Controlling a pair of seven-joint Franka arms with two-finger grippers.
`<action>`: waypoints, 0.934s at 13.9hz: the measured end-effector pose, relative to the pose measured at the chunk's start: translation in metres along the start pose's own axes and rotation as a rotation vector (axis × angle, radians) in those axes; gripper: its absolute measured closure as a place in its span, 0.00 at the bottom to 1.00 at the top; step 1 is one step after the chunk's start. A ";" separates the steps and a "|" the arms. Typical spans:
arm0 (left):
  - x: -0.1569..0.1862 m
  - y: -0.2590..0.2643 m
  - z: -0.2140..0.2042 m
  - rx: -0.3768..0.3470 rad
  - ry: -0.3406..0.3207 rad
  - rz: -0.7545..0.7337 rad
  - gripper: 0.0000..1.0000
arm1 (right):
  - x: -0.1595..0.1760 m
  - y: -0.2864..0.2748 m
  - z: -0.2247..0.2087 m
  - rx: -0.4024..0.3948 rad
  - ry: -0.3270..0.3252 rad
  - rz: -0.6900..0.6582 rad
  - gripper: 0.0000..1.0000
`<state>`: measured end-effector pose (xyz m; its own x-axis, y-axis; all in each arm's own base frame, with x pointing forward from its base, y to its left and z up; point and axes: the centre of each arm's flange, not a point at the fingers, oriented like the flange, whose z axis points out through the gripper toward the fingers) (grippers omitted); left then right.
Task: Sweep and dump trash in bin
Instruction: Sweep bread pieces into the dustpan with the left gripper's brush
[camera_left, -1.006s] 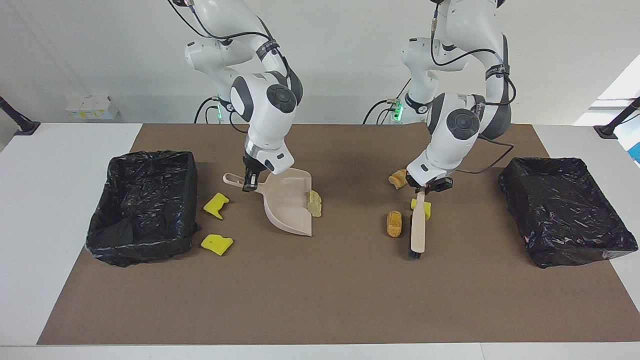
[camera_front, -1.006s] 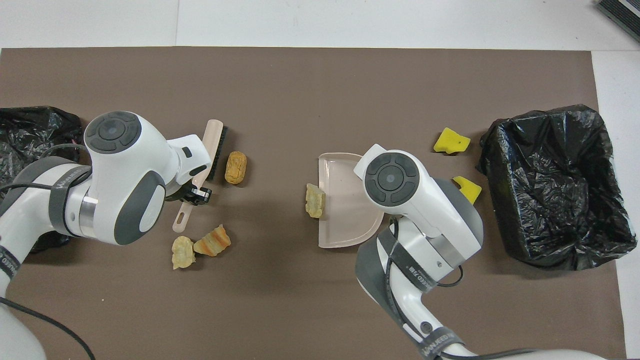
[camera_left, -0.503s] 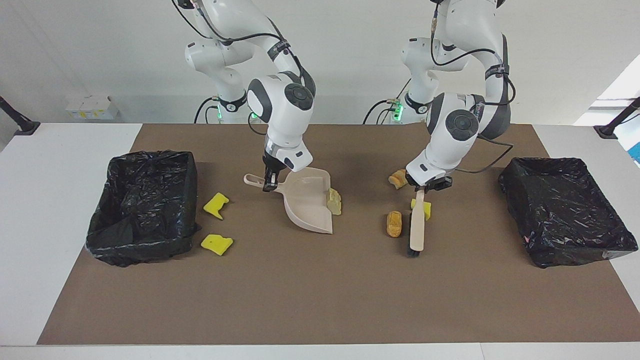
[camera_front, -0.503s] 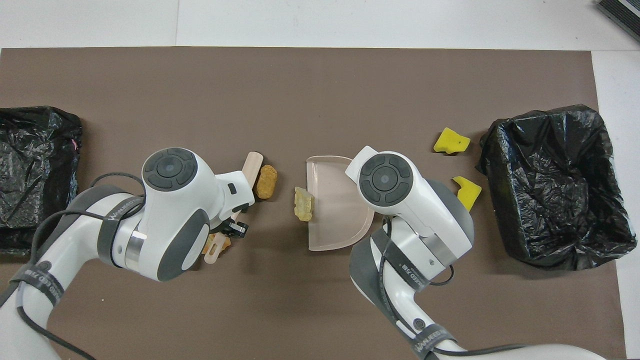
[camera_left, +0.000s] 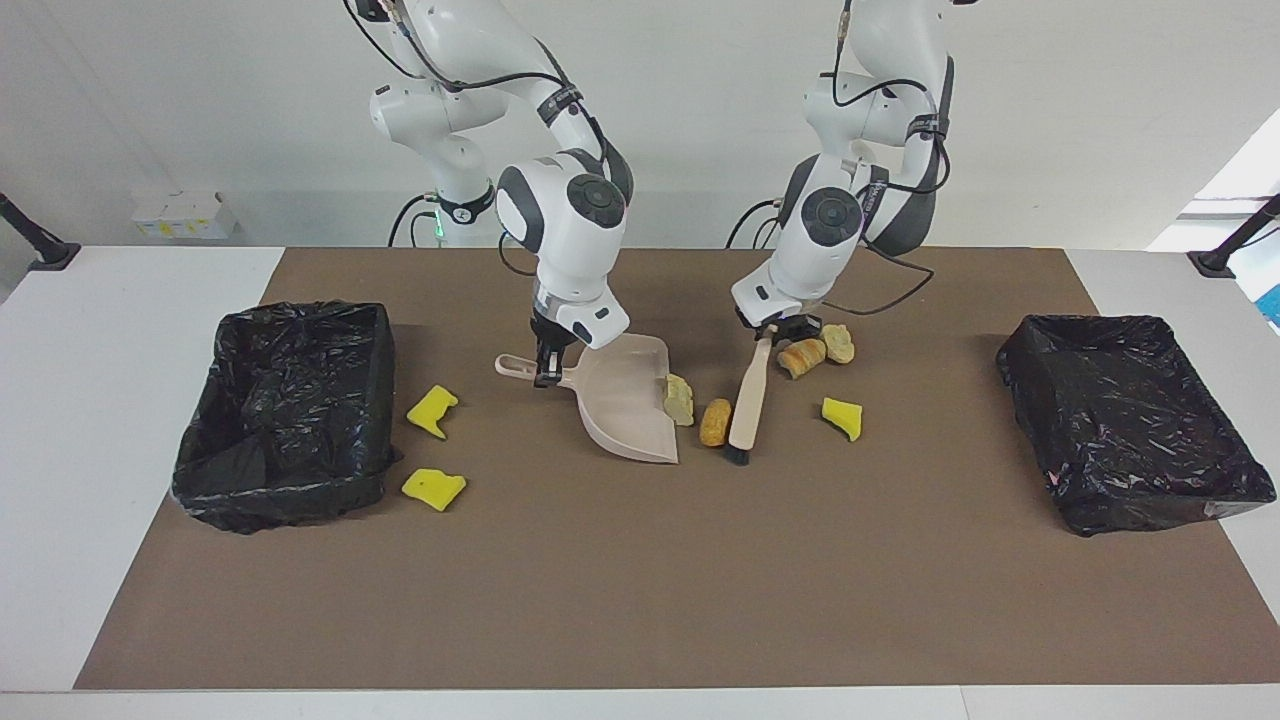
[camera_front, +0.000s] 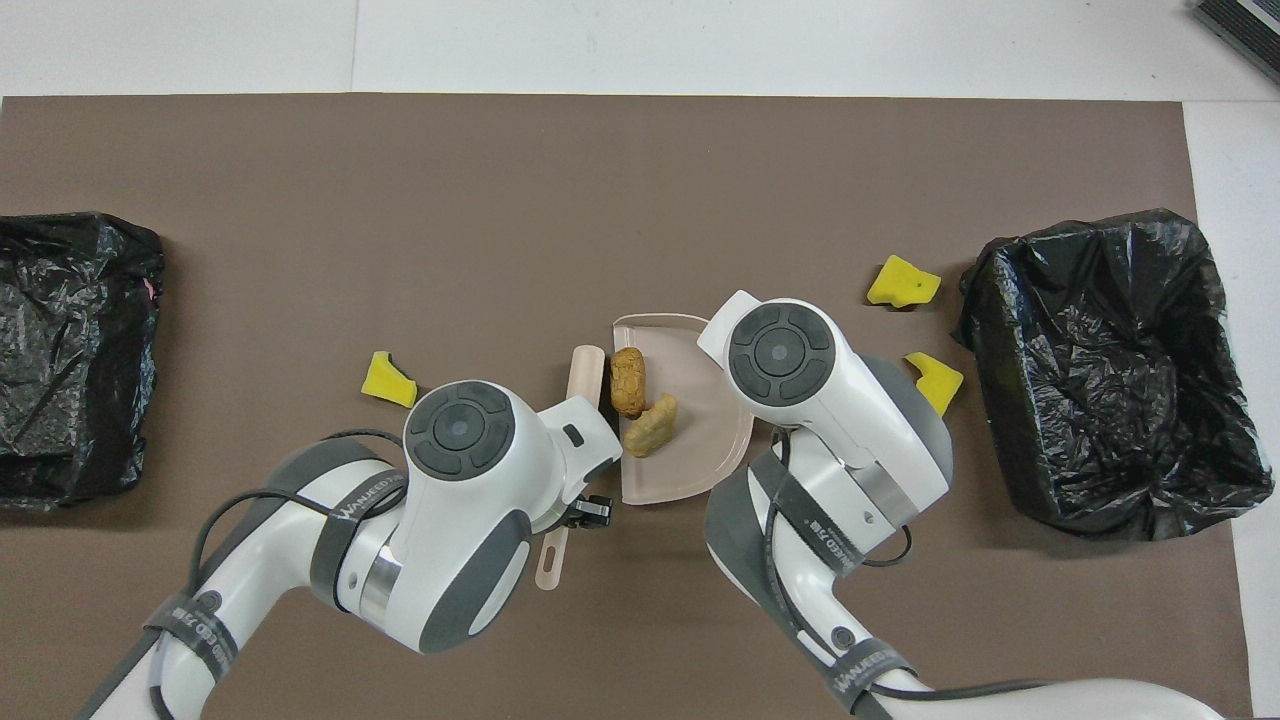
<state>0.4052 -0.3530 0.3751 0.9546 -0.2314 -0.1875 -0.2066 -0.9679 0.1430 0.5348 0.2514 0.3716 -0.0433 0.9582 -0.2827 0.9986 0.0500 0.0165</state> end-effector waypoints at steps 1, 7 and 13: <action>-0.002 0.009 -0.003 -0.009 0.006 -0.024 0.74 | 0.000 0.000 0.003 -0.002 0.003 -0.001 0.69; -0.004 -0.006 -0.031 0.000 -0.058 -0.141 0.74 | -0.003 0.002 0.012 -0.015 0.020 -0.018 0.69; -0.026 -0.103 -0.052 0.210 -0.209 -0.343 0.74 | -0.002 0.006 0.012 -0.036 0.038 -0.067 0.69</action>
<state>0.4125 -0.2423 0.4157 0.9161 0.1127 -0.3849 0.0548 -0.9859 -0.1583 0.5408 0.2462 0.3609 -0.1116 0.9623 -0.2481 0.9917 0.1238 0.0338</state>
